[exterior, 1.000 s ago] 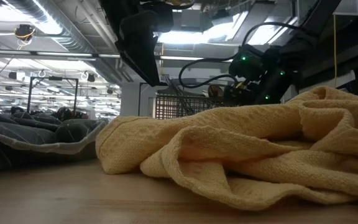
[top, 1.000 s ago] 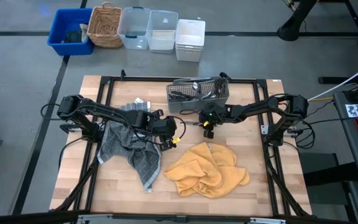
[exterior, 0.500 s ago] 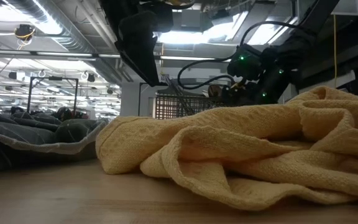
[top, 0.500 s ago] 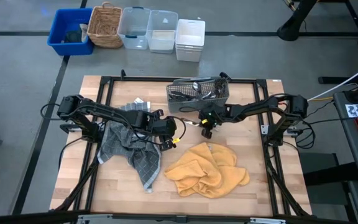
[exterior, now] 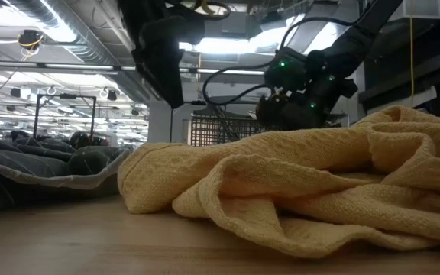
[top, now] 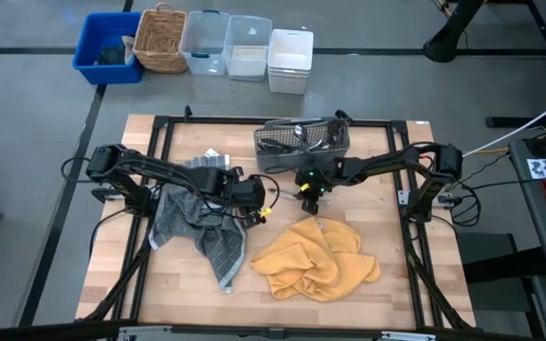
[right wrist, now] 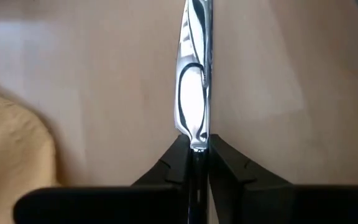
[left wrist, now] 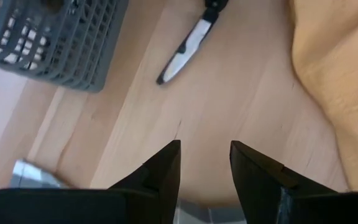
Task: Sort silverware
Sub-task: Put the silver knife into the gray utensil holder
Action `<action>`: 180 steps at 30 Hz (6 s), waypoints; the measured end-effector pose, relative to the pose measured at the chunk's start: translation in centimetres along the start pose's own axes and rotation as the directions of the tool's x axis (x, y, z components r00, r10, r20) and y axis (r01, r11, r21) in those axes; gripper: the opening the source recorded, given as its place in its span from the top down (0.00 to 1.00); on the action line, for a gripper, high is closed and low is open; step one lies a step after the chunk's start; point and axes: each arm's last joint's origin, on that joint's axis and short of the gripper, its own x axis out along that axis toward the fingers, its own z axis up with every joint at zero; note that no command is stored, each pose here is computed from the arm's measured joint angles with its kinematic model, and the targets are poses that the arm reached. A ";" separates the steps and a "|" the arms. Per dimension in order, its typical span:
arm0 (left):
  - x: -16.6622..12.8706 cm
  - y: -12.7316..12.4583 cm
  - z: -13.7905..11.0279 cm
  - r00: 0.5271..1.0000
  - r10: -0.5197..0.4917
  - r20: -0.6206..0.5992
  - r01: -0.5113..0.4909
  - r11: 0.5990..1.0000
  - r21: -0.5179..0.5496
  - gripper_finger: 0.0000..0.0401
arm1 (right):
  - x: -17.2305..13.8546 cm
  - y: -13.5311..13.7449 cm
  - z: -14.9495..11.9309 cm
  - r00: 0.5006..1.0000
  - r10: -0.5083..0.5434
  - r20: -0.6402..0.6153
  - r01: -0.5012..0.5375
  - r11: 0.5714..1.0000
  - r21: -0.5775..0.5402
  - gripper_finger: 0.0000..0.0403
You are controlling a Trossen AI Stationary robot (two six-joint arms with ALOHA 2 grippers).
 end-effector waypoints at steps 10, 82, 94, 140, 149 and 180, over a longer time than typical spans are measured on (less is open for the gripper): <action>-0.1 0.2 -0.5 0.999 0.018 -0.043 -0.018 1.000 -0.004 0.68 | -0.1 0.2 -0.4 0.997 0.062 -0.053 -0.060 0.997 0.039 0.90; -13.6 5.7 -3.9 0.956 0.099 0.276 0.025 0.911 -0.411 0.68 | -11.3 -5.9 17.0 0.864 -0.014 0.503 0.147 0.963 -0.225 0.90; -11.1 8.6 -2.0 0.910 0.349 0.225 -0.106 0.720 -0.686 0.68 | -9.0 -6.7 16.8 0.886 -0.001 0.463 0.138 0.955 -0.261 0.90; -5.0 18.0 2.7 0.928 0.300 0.222 0.075 0.432 -0.899 0.68 | -9.0 -6.7 16.7 0.887 0.000 0.461 0.137 0.955 -0.263 0.90; -4.6 18.0 3.1 0.922 0.302 0.241 0.079 0.462 -0.883 0.70 | -9.0 -6.7 16.7 0.887 0.000 0.463 0.137 0.955 -0.263 0.90; -3.6 15.2 5.2 0.890 0.251 0.380 0.168 0.594 -0.787 1.00 | -13.7 -5.3 16.8 0.849 -0.138 0.510 0.274 0.941 -0.201 0.90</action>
